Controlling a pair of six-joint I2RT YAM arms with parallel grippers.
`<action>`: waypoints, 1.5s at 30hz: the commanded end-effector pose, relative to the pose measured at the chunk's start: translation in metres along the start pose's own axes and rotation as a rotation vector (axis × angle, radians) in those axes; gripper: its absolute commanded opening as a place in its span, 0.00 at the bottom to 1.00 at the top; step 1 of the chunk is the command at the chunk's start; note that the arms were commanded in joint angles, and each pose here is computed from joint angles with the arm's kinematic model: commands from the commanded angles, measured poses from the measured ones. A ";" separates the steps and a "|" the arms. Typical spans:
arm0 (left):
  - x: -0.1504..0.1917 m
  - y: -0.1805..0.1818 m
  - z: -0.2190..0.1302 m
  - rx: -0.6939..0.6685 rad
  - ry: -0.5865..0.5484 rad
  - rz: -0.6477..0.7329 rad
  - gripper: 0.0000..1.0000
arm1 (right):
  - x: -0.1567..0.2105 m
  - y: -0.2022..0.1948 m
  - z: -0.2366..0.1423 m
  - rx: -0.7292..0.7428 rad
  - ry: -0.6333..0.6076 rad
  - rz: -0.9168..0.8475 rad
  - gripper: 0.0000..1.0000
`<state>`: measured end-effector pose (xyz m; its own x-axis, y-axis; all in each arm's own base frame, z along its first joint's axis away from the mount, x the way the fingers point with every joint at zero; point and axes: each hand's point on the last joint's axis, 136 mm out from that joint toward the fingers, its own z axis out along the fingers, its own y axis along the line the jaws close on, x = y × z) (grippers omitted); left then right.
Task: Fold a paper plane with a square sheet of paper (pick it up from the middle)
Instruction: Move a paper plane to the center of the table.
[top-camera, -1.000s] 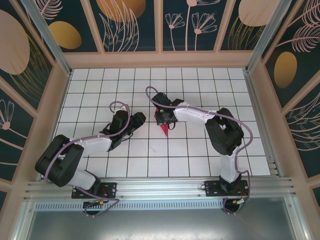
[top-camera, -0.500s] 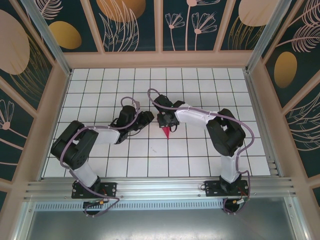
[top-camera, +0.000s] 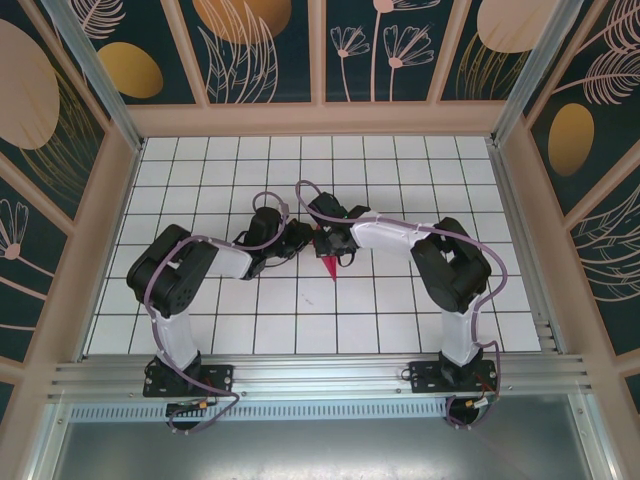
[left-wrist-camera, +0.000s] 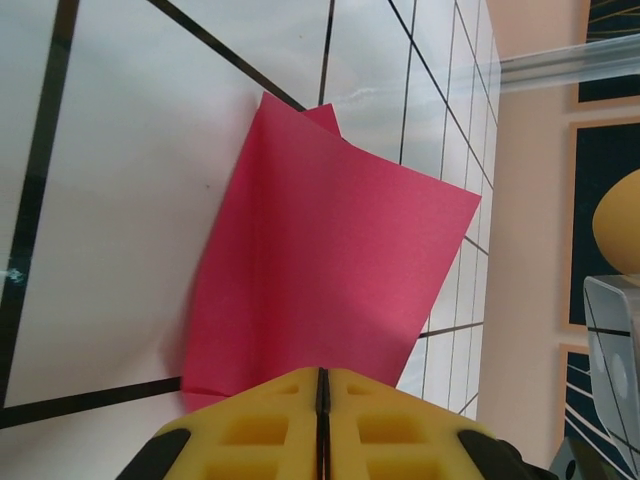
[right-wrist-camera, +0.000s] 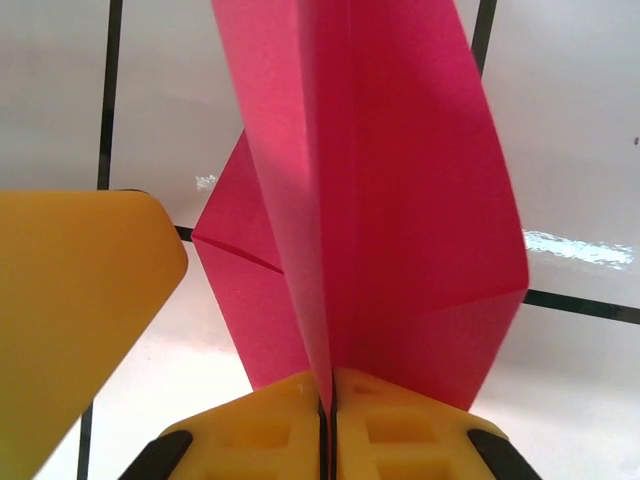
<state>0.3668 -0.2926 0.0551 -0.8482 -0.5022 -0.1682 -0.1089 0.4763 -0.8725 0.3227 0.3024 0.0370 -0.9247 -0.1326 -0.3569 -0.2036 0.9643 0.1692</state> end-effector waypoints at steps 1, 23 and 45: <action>-0.001 0.008 0.010 -0.031 0.010 -0.023 0.12 | 0.000 -0.003 -0.007 -0.015 -0.007 0.032 0.13; 0.009 0.029 0.020 -0.122 0.070 0.004 0.09 | -0.039 -0.012 -0.066 -0.207 -0.157 0.142 0.26; 0.012 0.028 0.022 -0.118 0.088 0.020 0.10 | -0.020 -0.036 0.000 -0.208 -0.008 0.211 0.05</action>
<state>0.3682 -0.2955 0.0208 -0.8762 -0.4620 -0.1373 -0.1652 0.5554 -0.8150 0.3445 0.2751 0.0444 -0.9510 0.0489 -0.3054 -0.0898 0.9013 0.4239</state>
